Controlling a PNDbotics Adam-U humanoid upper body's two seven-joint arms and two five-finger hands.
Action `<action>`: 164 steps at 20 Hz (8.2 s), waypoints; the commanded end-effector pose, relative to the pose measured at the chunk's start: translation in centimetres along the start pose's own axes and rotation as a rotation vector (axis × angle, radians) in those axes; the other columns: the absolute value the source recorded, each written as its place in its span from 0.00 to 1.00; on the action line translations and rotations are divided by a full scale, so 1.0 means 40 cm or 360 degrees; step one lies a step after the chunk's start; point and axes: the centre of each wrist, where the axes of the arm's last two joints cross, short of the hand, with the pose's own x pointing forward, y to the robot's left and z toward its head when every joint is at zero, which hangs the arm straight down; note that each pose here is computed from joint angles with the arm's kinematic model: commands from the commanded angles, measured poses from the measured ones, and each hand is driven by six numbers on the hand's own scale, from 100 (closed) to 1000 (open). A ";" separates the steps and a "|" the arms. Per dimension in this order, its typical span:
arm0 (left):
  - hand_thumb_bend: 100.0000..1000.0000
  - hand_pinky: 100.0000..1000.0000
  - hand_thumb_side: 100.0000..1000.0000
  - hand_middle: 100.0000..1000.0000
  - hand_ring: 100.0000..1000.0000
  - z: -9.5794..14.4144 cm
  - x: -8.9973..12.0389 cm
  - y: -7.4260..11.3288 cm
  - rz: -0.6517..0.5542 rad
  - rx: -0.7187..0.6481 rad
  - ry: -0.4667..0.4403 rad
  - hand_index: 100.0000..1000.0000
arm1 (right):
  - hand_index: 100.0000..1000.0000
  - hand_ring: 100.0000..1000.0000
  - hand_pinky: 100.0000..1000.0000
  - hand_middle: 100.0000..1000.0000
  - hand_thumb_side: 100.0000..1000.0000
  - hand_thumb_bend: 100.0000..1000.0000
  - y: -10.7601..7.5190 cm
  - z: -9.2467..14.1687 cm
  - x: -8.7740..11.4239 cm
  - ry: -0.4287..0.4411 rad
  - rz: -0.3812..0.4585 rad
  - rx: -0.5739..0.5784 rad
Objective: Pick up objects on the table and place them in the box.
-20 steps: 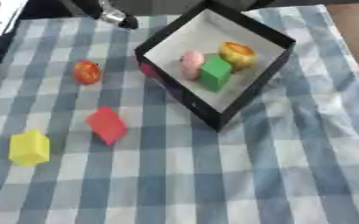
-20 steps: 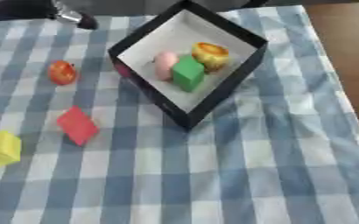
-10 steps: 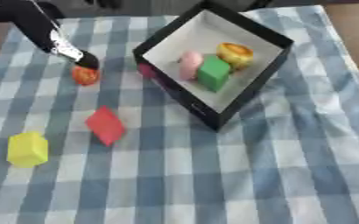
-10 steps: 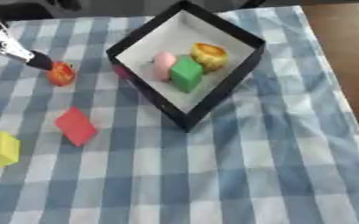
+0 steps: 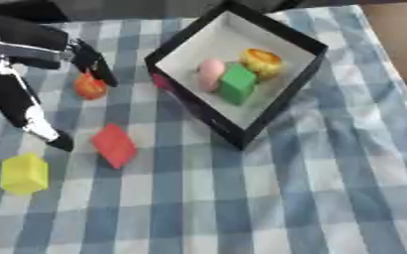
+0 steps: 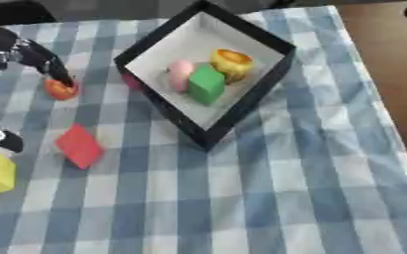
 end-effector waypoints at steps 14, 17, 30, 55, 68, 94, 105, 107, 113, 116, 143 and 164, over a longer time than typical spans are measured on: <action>0.70 0.82 0.18 0.79 0.83 -0.018 -0.002 -0.044 -0.0312 -0.0219 0.0112 0.87 | 0.75 0.76 0.92 0.77 0.79 0.00 0.000 -0.009 0.015 -0.0017 0.0026 0.0032; 0.73 0.82 0.18 0.79 0.83 -0.029 -0.010 -0.048 -0.0368 -0.0234 0.0126 0.87 | 0.75 0.76 0.92 0.77 0.79 0.00 0.001 -0.006 0.012 -0.0009 0.0025 0.0029; 0.64 0.79 0.28 0.76 0.80 -0.054 -0.019 -0.027 -0.0390 0.0096 0.0097 0.88 | 0.75 0.76 0.92 0.77 0.80 0.00 0.005 -0.002 0.005 0.0009 0.0025 0.0034; 0.63 0.78 0.13 0.75 0.78 -0.180 -0.073 -0.073 -0.0362 -0.0080 0.0019 0.85 | 0.75 0.76 0.92 0.77 0.80 0.00 0.014 -0.001 0.002 0.0013 0.0002 0.0026; 0.24 0.71 0.00 0.59 0.69 -0.200 -0.097 -0.083 -0.0364 -0.0075 -0.0006 0.67 | 0.76 0.76 0.93 0.77 0.80 0.00 0.013 0.003 -0.001 0.0023 0.0003 0.0018; 0.34 0.72 0.00 0.60 0.68 -0.251 0.085 0.356 -0.0215 0.0622 0.0060 0.67 | 0.76 0.76 0.93 0.78 0.77 0.00 0.040 -0.041 0.040 -0.0093 -0.0090 0.0106; 0.49 0.76 0.09 0.66 0.72 -0.437 0.015 0.288 -0.0042 0.0493 0.0234 0.74 | 0.76 0.76 0.93 0.78 0.78 0.00 0.039 -0.029 0.030 -0.0057 -0.0077 0.0095; 0.55 0.77 0.15 0.70 0.75 -0.456 -0.007 0.271 -0.0047 0.0464 0.0263 0.79 | 0.76 0.76 0.93 0.78 0.78 0.00 0.038 -0.027 0.028 -0.0052 -0.0075 0.0093; 0.73 0.81 0.30 0.78 0.82 -0.493 -0.052 0.240 -0.0094 0.0470 0.0301 0.90 | 0.76 0.76 0.93 0.78 0.79 0.00 0.039 -0.025 0.025 -0.0043 -0.0075 0.0095; 0.72 0.80 0.31 0.77 0.81 -0.471 -0.050 0.258 -0.0148 0.0613 0.0316 0.89 | 0.76 0.76 0.93 0.78 0.79 0.00 0.041 -0.022 0.020 -0.0029 -0.0071 0.0101; 0.56 0.78 0.25 0.73 0.77 -0.087 -0.126 0.194 -0.0381 0.0713 0.0528 0.85 | 0.76 0.77 0.93 0.78 0.78 0.00 0.008 0.003 0.005 0.0019 0.0017 0.0070; 0.60 0.79 0.34 0.74 0.78 0.107 -0.145 -0.111 0.0172 0.0344 0.0683 0.86 | 0.76 0.77 0.93 0.78 0.79 0.00 -0.017 0.014 0.003 0.0029 0.0081 0.0020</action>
